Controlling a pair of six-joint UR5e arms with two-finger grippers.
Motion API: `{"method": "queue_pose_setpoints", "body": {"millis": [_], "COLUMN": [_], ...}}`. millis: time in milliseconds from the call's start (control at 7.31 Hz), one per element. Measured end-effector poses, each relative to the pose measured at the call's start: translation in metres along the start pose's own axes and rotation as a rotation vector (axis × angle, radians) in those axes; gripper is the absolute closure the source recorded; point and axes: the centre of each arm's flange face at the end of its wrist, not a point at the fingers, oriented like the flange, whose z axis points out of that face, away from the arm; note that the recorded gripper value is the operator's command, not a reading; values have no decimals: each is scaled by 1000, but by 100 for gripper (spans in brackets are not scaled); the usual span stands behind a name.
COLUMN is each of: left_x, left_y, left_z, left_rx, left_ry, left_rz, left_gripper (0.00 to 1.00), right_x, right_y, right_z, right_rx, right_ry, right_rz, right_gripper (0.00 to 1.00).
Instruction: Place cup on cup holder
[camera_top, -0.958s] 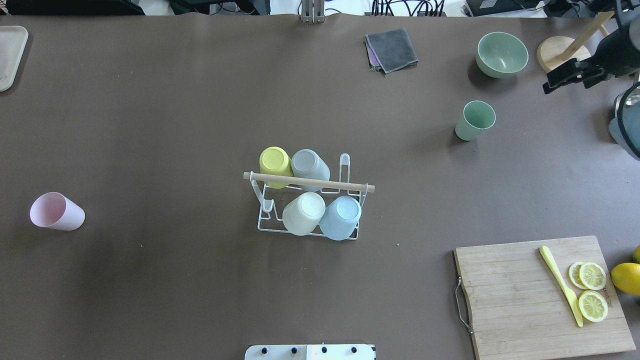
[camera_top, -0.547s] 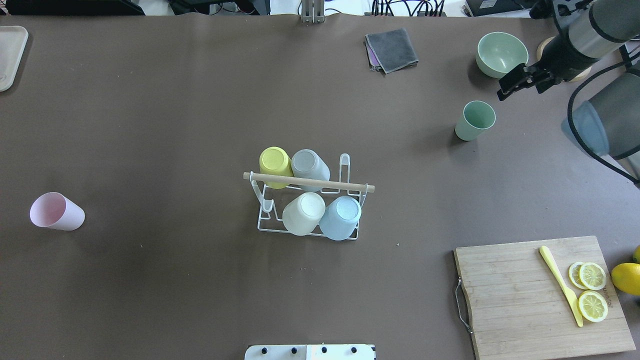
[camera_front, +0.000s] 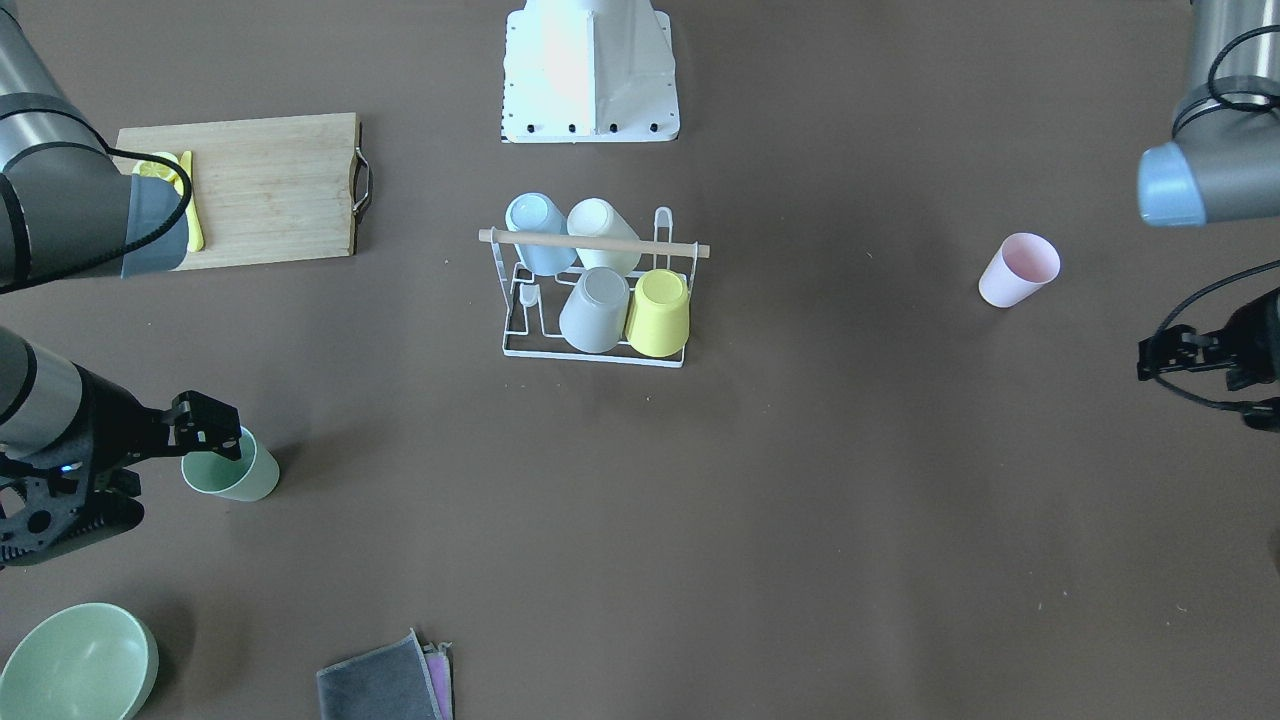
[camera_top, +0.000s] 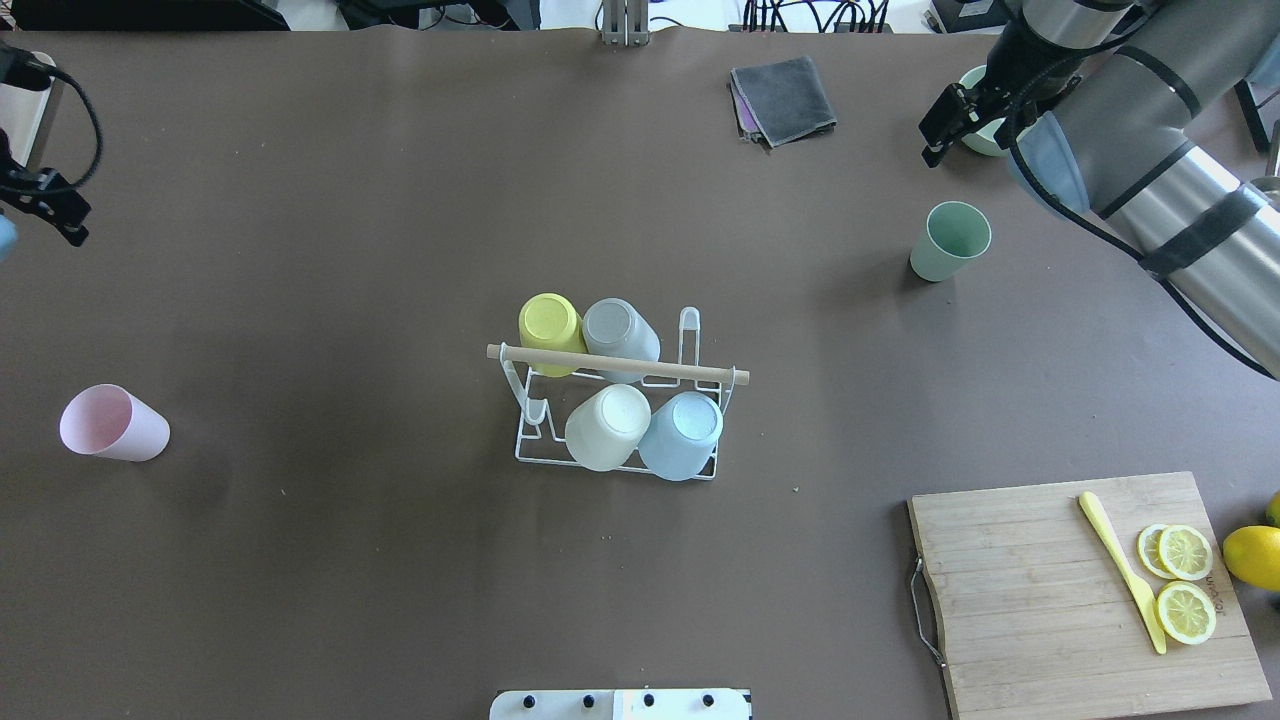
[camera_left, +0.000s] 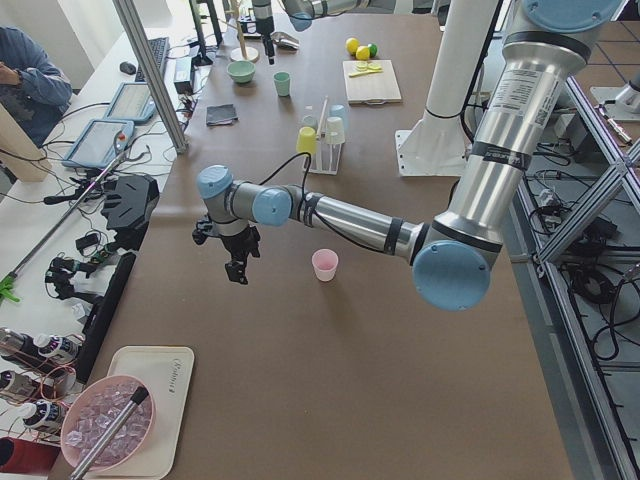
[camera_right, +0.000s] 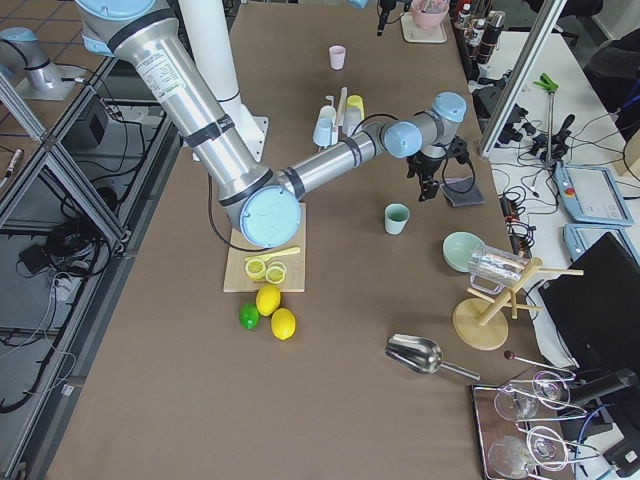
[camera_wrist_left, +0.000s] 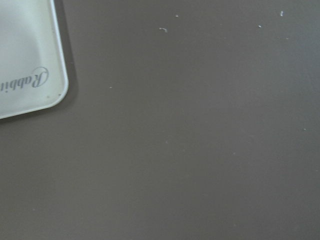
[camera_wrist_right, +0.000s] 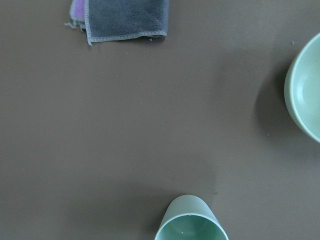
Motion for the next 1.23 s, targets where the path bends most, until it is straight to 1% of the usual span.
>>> {"method": "queue_pose_setpoints", "body": {"millis": [137, 274, 411, 547, 684, 821, 958, 1095, 1232], "left_x": [27, 50, 74, 95, 112, 130, 142, 149, 154], "left_y": [-6, -7, -4, 1, 4, 11, 20, 27, 31], "left_z": [4, 7, 19, 31, 40, 51, 60, 62, 61], "left_rx": [-57, -121, -197, -247, -274, -314, -371, -414, -438], "left_ry": [-72, -111, -135, -146, -150, -157, -161, -141, -101], "left_rz": [14, 15, 20, 34, 52, 69, 63, 57, 89], "left_gripper": [1, 1, 1, 1, 1, 1, 1, 1, 1], "right_x": [-5, -12, -17, -21, -23, -24, -21, -19, -20], "right_y": [-22, -41, -57, -72, -81, -86, -90, -93, -95], "right_z": [7, 17, 30, 46, 64, 82, 95, 107, 118], "right_rx": [-50, -112, -189, -262, -325, -380, -424, -465, -503], "right_ry": [9, 20, 37, 59, 88, 113, 128, 135, 139], "right_rz": [-18, -43, -77, -111, -146, -186, -211, -223, -229], "right_gripper": [0, 0, 0, 0, 0, 0, 0, 0, 0]}}
